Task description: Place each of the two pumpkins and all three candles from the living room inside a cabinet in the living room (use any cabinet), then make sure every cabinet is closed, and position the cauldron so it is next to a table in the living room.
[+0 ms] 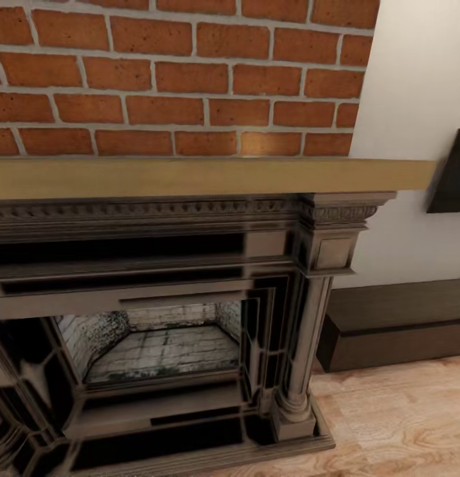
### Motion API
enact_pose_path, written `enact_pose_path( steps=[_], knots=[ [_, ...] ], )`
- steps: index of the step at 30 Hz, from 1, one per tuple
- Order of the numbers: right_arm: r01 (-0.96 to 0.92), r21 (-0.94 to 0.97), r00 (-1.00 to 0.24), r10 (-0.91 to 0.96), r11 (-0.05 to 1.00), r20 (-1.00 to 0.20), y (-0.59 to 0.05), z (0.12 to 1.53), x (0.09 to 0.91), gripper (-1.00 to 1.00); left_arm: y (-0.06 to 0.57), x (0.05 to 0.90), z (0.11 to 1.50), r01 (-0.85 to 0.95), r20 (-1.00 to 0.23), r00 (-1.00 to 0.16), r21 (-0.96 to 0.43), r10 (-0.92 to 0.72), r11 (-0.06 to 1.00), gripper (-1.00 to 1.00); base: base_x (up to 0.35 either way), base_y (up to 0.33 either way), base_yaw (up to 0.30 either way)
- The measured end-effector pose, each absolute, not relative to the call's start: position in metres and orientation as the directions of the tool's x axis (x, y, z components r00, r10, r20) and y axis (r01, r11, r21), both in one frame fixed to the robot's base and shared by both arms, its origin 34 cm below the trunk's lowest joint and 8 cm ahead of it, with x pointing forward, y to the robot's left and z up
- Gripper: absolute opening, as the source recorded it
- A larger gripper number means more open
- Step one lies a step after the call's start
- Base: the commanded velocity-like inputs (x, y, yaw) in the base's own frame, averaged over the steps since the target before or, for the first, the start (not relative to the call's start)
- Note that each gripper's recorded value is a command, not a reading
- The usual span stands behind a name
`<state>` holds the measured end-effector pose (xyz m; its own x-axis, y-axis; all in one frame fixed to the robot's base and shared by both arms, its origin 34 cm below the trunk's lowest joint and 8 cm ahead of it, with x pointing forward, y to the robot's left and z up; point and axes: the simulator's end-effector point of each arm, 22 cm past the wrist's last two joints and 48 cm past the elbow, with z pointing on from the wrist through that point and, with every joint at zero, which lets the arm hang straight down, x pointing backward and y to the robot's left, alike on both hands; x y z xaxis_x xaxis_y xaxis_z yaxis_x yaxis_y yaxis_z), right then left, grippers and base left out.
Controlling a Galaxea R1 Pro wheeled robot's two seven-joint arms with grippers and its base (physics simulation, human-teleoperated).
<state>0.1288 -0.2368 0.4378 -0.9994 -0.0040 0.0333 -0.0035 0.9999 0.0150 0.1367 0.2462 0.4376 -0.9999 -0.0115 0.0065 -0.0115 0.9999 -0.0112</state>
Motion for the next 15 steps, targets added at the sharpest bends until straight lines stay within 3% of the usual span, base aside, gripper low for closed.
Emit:
enact_pose_path(
  steps=[4,9,15],
  knots=[
    [-0.005,0.015,-0.999,-0.005,1.0,0.033,-0.2363,0.4379,0.1288,1.0,0.2462,0.1396,0.4376,-0.011,-0.006,-1.0,-0.011,-0.012,1.0,1.0,-0.002,-0.007,0.05],
    [-0.007,0.016,-0.999,-0.008,1.0,0.033,-0.2348,0.4379,0.1288,1.0,0.2462,0.1405,0.4376,-0.012,-0.011,-1.0,-0.011,-0.012,1.0,1.0,-0.023,-0.001,0.22],
    [-0.011,0.019,-0.999,-0.012,1.0,0.033,-0.2327,0.4378,0.1289,1.0,0.2457,0.1406,0.4375,-0.011,-0.011,-1.0,-0.011,-0.011,1.0,1.0,-0.226,-0.013,0.265]
  ],
)
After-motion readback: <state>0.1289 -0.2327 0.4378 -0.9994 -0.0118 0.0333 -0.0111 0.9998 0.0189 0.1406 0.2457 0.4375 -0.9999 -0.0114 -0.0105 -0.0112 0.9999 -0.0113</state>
